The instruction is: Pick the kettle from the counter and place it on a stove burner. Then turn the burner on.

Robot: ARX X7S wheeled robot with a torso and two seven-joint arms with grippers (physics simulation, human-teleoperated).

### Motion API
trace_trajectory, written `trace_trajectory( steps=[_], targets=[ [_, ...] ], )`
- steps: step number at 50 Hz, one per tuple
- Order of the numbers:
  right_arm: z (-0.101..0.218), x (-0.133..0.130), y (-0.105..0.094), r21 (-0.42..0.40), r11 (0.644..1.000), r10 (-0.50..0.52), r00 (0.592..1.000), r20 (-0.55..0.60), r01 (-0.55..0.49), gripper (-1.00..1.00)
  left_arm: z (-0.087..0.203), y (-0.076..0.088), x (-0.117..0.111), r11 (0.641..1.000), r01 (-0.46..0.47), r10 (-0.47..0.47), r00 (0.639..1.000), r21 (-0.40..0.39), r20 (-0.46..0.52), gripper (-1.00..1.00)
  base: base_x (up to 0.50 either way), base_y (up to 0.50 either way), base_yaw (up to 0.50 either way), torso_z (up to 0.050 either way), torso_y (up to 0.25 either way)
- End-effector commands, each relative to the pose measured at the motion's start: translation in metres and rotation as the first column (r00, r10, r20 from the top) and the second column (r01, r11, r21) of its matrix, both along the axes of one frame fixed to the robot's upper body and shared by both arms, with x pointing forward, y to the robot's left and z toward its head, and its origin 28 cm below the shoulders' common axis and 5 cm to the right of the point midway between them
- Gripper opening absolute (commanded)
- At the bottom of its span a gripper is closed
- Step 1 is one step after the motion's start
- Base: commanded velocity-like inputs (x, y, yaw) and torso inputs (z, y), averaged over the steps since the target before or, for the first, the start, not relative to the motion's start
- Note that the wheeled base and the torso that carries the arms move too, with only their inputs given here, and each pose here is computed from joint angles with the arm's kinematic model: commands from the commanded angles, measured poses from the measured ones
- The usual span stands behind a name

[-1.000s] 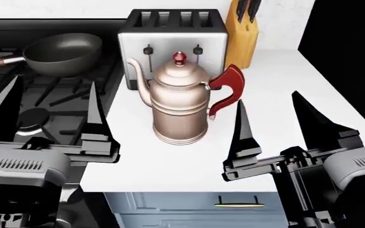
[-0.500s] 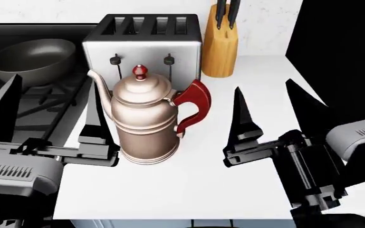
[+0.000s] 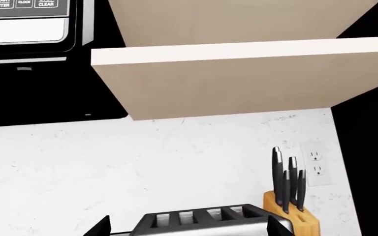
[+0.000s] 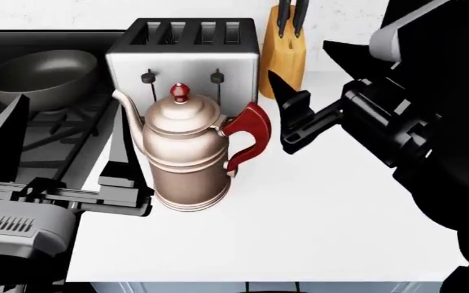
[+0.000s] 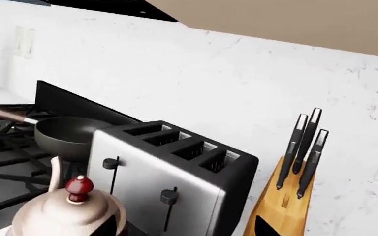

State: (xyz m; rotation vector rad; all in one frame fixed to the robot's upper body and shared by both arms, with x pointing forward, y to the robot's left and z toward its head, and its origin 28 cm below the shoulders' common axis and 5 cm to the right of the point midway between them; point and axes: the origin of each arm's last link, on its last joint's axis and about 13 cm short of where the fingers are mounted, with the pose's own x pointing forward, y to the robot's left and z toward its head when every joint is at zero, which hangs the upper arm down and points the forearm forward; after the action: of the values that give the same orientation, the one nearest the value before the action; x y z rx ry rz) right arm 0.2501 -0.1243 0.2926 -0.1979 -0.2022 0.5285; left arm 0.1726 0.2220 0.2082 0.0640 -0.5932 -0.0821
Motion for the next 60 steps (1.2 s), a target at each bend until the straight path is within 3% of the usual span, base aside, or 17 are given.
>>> trace_trajectory(
  steps=[1,23,60],
  targets=[
    [0.015,0.005,-0.004,-0.154,0.98,0.113,0.99,-0.08,-0.124,1.0,0.0,0.0,-0.001,1.0,0.006,-0.006,1.0,-0.003,-0.002,1.0,0.0,0.0,0.0,0.0,0.0],
    [-0.003,0.02,-0.001,-0.213,0.956,0.16,0.968,-0.194,-0.2,1.0,0.001,-0.001,-0.002,1.0,0.006,-0.006,1.0,0.004,0.001,1.0,0.0,0.0,0.0,0.0,0.0],
    [-0.042,0.043,0.014,-0.183,0.953,0.184,0.944,-0.275,-0.239,1.0,0.0,-0.001,0.0,1.0,0.014,-0.014,1.0,0.006,-0.009,1.0,0.0,0.0,0.0,0.0,0.0]
  ],
)
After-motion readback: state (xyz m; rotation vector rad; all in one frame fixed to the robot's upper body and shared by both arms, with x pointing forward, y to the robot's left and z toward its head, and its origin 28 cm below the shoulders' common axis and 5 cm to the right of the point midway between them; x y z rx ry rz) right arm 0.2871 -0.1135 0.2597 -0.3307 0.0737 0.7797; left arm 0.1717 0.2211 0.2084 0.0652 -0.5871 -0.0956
